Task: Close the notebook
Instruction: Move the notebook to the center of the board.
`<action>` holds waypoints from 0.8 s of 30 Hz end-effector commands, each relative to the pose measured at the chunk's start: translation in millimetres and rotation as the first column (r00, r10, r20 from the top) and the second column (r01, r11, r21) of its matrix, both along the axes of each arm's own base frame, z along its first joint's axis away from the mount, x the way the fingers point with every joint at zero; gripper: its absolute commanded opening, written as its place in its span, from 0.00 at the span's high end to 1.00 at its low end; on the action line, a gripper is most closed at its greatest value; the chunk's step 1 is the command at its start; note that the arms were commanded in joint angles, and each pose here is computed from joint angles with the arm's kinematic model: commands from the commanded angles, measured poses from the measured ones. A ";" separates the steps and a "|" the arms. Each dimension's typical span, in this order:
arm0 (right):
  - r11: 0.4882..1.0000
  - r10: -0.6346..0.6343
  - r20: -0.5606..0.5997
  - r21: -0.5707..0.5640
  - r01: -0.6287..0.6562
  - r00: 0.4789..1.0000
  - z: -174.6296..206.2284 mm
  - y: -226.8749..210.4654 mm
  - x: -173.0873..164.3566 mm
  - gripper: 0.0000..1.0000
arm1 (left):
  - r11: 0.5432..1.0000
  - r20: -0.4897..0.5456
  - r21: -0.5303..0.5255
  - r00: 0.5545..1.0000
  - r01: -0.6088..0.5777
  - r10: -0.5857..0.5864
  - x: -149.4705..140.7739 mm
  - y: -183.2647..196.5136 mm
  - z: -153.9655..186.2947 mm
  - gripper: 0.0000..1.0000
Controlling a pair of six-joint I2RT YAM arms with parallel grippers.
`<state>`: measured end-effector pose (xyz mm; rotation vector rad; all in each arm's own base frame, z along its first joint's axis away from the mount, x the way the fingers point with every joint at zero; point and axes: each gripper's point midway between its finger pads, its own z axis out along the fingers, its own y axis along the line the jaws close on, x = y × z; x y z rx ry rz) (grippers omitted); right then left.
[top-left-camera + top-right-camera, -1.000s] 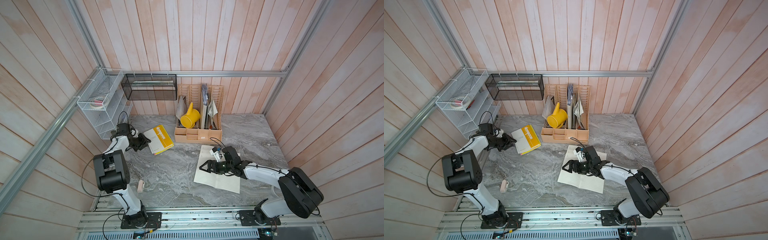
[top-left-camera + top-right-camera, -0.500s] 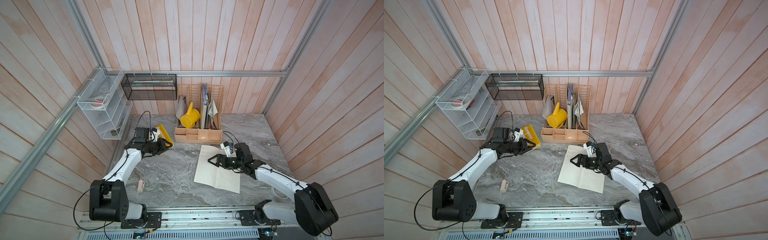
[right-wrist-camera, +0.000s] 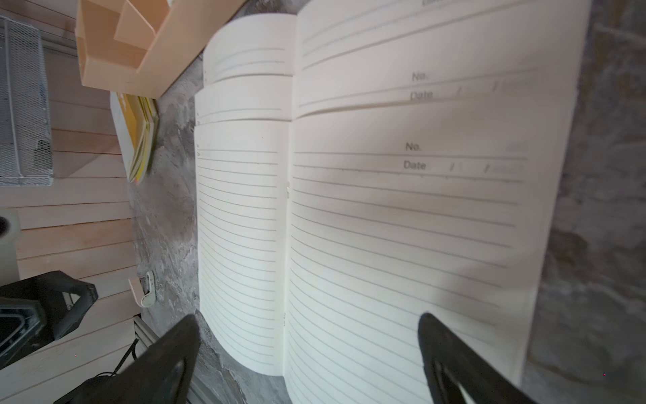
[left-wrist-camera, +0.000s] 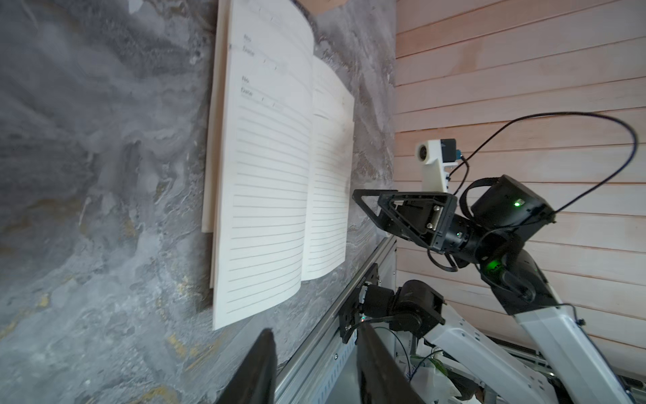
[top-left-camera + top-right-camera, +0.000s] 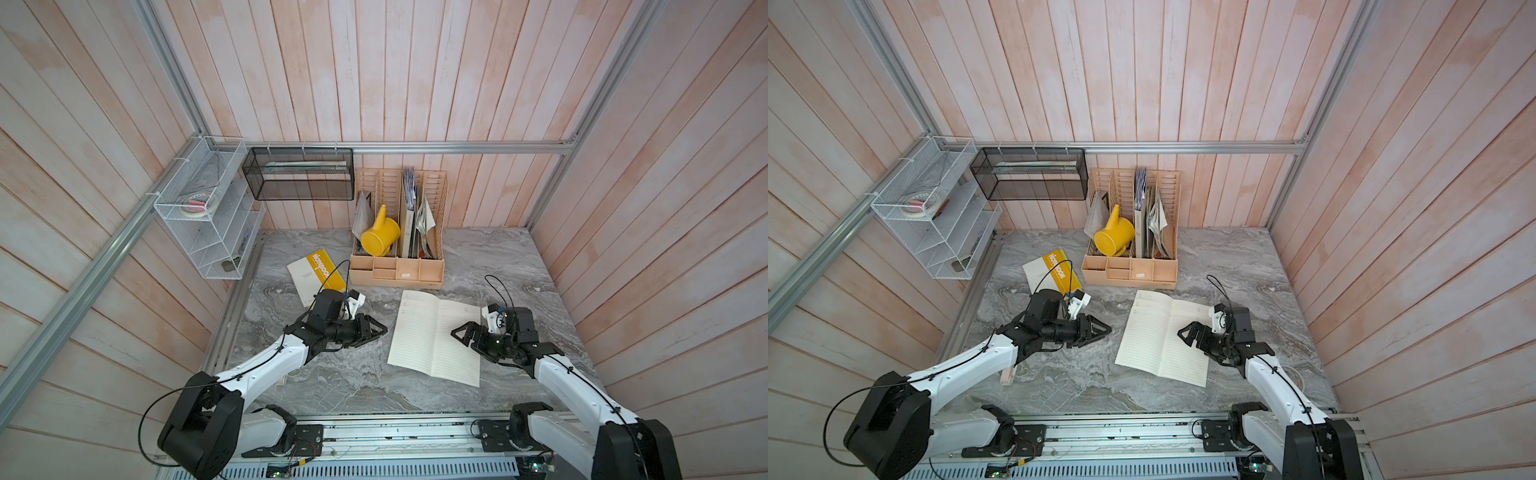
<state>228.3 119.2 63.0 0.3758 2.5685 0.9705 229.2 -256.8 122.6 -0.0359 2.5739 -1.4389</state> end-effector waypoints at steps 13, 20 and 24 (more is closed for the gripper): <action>1.000 -0.020 -0.065 -0.016 0.019 0.998 -21.1 -5.3 -16.7 0.02 | 0.993 -0.182 0.101 0.982 0.061 -0.042 -49.7 -0.6 -66.5 0.55; 1.000 -0.015 -0.062 -0.012 0.014 0.998 -20.5 -4.4 -16.7 0.02 | 0.996 -0.204 0.045 0.977 0.070 -0.060 -53.9 -17.6 -76.4 0.55; 1.000 -0.008 -0.060 -0.004 0.008 0.998 -19.5 -3.0 -16.9 0.02 | 0.996 -0.208 0.044 0.976 0.078 -0.067 -52.2 -25.6 -80.7 0.55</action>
